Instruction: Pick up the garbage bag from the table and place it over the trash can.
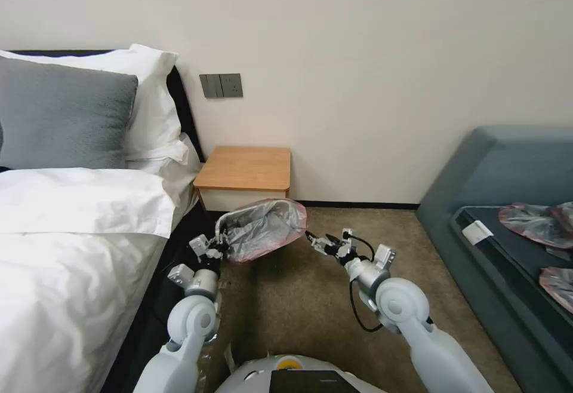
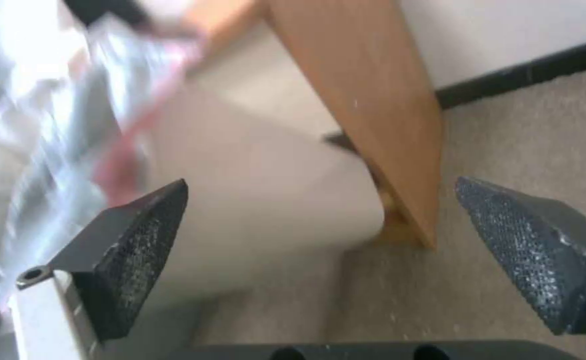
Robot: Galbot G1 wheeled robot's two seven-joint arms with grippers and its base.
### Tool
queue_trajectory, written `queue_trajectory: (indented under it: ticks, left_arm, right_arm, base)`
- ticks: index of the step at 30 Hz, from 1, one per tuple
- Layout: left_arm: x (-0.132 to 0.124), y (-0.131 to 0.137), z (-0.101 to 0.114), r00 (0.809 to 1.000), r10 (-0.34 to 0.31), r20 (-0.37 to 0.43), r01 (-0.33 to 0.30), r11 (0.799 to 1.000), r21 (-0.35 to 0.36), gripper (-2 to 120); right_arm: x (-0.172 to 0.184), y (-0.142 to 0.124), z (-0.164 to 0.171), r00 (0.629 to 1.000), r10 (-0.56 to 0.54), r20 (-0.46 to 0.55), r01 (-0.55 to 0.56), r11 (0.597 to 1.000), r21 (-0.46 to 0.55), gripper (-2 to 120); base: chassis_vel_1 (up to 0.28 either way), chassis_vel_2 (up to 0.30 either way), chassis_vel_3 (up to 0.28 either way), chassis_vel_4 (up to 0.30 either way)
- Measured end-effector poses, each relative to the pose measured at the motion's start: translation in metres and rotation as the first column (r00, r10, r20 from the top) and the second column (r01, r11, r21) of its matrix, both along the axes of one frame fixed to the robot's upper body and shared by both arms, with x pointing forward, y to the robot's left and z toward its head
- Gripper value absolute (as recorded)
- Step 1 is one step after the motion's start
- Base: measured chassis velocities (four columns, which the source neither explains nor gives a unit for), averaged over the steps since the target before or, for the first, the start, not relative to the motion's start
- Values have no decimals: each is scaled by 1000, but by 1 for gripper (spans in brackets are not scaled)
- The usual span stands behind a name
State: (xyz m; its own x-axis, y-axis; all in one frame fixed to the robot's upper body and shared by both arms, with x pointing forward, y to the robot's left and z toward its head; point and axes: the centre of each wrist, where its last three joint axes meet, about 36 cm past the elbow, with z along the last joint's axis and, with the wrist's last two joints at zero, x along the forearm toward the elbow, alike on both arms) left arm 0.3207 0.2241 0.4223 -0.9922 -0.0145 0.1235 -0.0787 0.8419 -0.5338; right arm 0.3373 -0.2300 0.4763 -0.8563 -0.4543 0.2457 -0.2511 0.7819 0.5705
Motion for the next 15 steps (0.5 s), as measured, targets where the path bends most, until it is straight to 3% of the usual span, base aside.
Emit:
queue_trajectory:
  ticks: [2,4,5,6,8,10,15]
  left_arm:
    - [-2,1,0,1000,6,-3,-6,1000,-1,8]
    - [-6,3,1,1000,19,-11,-20,1000,-3,8]
    - [-6,3,1,1000,19,-11,-20,1000,-3,8]
    - [-7,2,1,1000,22,-13,-22,1000,-8,8]
    - [-7,2,2,1000,21,-15,-22,1000,-11,8]
    - [-7,0,4,1000,17,-23,-18,999,-29,8]
    - [-9,-4,7,999,14,-35,-16,998,-53,8]
  right_arm:
    - [-2,1,3,1000,-18,10,17,999,31,100]
    - [-8,2,5,998,-31,48,23,986,163,100]
    - [-8,2,5,998,-31,48,23,986,163,100]
    - [-10,0,2,996,-28,80,7,968,252,100]
    - [-11,1,-1,995,-24,94,-5,954,298,100]
    - [-9,6,-10,994,-18,104,-26,915,402,100]
    - [3,15,-24,995,-20,93,-26,882,470,100]
  base:
    - [0,0,0,0]
    - [0,0,0,0]
    - [0,0,0,0]
    - [0,0,0,0]
    - [0,0,0,0]
    - [0,0,0,0]
    - [0,0,0,0]
